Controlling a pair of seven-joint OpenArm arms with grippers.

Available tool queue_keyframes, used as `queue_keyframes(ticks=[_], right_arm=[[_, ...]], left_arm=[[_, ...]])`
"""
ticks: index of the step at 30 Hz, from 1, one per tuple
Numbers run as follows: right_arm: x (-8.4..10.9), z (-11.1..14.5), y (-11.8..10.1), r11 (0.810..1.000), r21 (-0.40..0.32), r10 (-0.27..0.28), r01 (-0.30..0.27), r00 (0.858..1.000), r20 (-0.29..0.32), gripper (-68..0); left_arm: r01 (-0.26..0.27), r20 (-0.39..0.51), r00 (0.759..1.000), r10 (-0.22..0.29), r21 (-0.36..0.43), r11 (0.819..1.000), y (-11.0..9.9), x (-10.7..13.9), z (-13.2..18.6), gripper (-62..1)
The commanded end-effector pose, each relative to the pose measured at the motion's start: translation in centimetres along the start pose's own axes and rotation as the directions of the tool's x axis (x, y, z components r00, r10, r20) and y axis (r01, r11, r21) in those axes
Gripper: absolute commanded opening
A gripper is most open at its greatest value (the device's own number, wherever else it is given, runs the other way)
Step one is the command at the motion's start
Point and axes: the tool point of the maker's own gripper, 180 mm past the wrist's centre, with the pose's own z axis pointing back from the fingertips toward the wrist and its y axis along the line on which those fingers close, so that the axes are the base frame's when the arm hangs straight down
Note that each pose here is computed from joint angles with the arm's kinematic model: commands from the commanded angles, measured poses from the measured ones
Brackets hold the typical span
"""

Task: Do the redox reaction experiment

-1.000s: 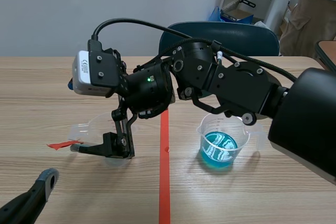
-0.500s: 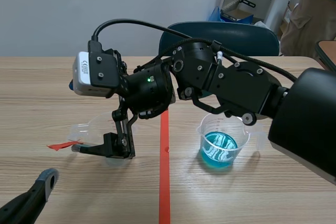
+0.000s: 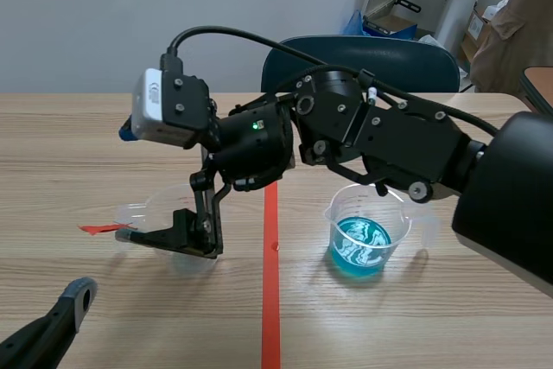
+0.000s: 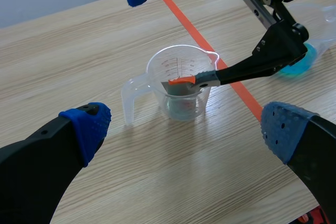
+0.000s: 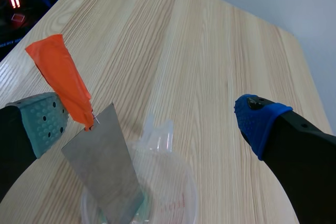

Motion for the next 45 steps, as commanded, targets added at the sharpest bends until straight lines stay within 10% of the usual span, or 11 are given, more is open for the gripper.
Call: queue_keyframes(ticks=[1, 11, 21, 32, 40, 45], right_arm=[[0.4, 1.2, -0.1, 0.999, -0.017, -0.027, 0.028, 0.999, 0.033, 0.4], [0.7, 7.8, 1.5, 0.959, -0.22, -0.156, 0.18, 0.98, 0.121, 0.4], [1.2, 16.2, 3.0, 0.796, -0.562, -0.21, 0.223, 0.974, 0.09, 0.4], [4.0, 23.8, 5.1, 0.616, -0.757, -0.253, 0.219, 0.965, 0.073, 0.4], [4.6, 26.3, 5.8, 0.546, -0.805, -0.302, 0.233, 0.951, 0.07, 0.4], [4.3, 26.6, 5.8, 0.54, -0.809, -0.316, 0.231, 0.947, 0.06, 0.4]], left_arm=[[-0.004, 0.031, 1.0, 0.004, -0.012, 1.0, -0.4, 0.9, -0.1, 0.4], [-0.004, 0.031, 1.0, 0.004, -0.012, 1.0, -0.4, 0.9, -0.1, 0.4], [0.022, -0.024, 1.0, -0.021, 0.063, 0.998, 1.0, -0.1, 0.0, 0.4], [0.025, -0.008, 1.0, -0.024, 0.076, 0.997, 0.9, 1.5, -0.4, 0.4], [0.075, 0.046, 0.996, -0.08, 0.104, 0.992, 2.2, 4.9, -1.0, 0.4], [0.122, 0.045, 0.991, -0.127, 0.099, 0.988, 2.9, 5.9, -1.2, 0.4]])
